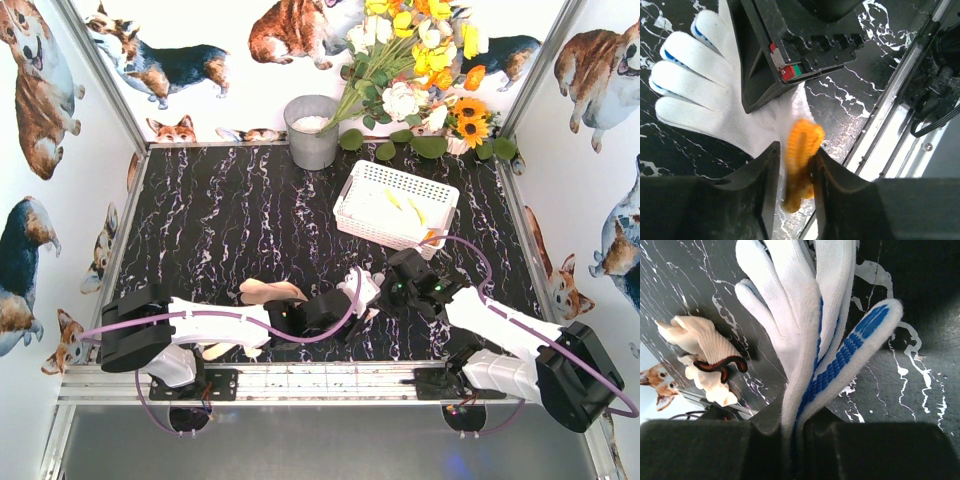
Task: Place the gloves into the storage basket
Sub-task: Pick up the glove from the center of the board.
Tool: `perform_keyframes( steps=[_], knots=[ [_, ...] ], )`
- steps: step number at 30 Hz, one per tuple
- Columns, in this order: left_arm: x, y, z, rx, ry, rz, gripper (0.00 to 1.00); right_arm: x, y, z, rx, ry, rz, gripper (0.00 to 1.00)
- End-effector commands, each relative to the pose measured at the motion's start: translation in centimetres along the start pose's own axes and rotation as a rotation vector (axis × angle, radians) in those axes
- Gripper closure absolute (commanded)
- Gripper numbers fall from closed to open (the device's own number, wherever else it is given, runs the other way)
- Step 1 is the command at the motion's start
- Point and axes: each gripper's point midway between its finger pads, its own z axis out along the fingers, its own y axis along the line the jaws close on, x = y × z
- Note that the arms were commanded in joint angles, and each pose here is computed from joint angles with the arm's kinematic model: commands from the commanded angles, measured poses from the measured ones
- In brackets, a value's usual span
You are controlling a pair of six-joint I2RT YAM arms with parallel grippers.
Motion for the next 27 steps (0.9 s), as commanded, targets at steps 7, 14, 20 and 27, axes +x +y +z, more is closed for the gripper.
perform_keyframes(
  steps=[7, 14, 20, 27],
  knots=[
    [-3.4, 0.4, -3.3, -0.018, -0.063, -0.018, 0.08, -0.5, 1.4, -1.3, -0.049, -0.011, -0.22, 1.0],
    [-5.3, 4.6, -6.8, -0.079, -0.052, -0.113, 0.0, 0.0, 0.9, -2.1, -0.069, 0.017, -0.366, 1.0],
    [-7.7, 10.9, -9.7, -0.142, -0.096, -0.236, 0.0, 0.5, 1.2, -2.6, -0.106, 0.047, -0.501, 1.0],
    [-8.2, 20.2, -12.5, -0.334, -0.099, -0.33, 0.0, 0.0, 2.2, -3.2, -0.11, 0.072, -0.685, 1.0]
  ],
)
